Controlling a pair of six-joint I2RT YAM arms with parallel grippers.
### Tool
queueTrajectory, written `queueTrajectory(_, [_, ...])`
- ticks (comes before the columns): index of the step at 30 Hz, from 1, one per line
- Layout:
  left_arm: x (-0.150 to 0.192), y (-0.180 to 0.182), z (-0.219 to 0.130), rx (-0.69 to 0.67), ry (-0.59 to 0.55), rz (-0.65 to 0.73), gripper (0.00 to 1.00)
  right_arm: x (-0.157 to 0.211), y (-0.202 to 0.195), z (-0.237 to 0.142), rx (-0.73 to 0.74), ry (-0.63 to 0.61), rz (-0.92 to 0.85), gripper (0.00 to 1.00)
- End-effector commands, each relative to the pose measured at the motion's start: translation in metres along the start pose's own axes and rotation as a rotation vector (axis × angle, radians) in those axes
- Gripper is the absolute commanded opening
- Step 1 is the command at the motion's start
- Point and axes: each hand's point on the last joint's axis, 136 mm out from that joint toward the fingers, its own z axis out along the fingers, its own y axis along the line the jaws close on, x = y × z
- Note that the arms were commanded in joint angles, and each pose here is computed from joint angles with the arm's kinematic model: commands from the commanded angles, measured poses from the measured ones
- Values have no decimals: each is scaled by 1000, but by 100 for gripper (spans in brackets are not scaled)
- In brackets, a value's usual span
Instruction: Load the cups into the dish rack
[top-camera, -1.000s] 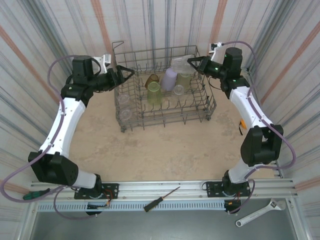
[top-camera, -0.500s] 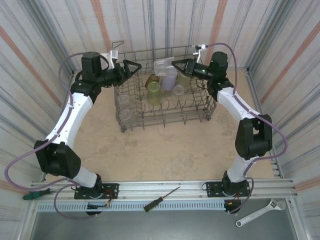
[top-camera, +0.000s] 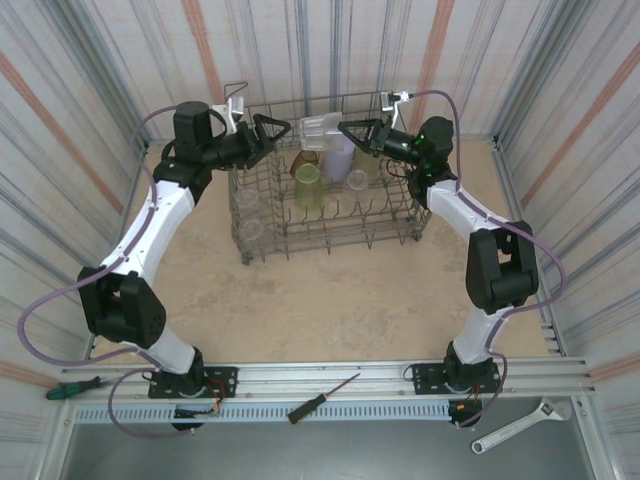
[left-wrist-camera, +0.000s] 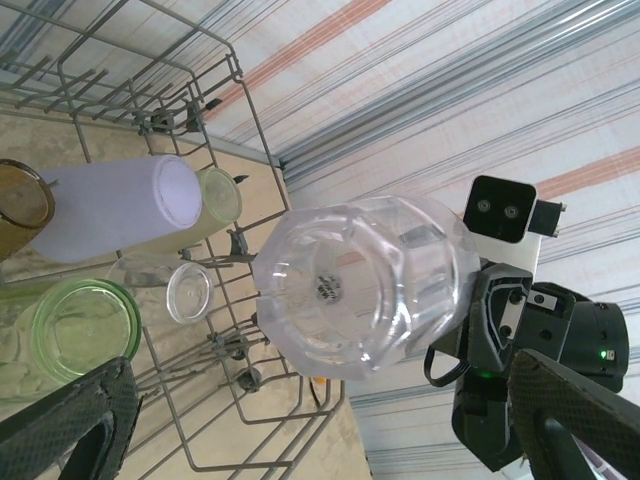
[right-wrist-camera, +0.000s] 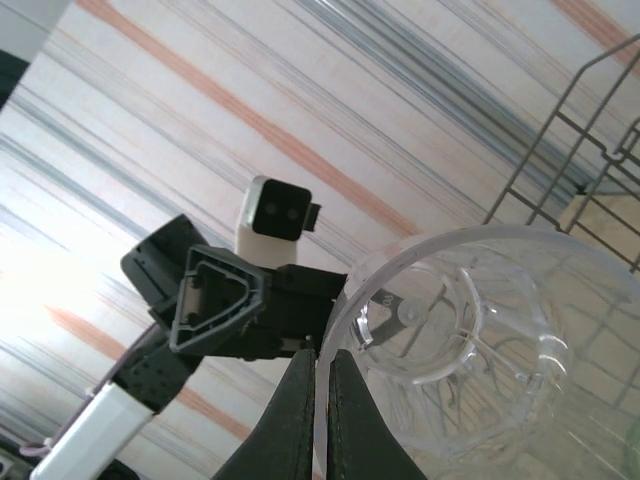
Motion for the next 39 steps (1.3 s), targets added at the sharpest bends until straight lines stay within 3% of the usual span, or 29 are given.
queueTrajectory(1, [-2, -16, 4, 59, 7, -15, 99, -1, 17, 4, -107, 1, -2, 0])
queueTrajectory(6, [-2, -30, 9, 131, 8, -59, 99, 2, 18, 8, -140, 1, 7, 0])
queueTrajectory(39, [9, -16, 36, 138, 43, -116, 99, 15, 37, 16, -189, 47, -18, 0])
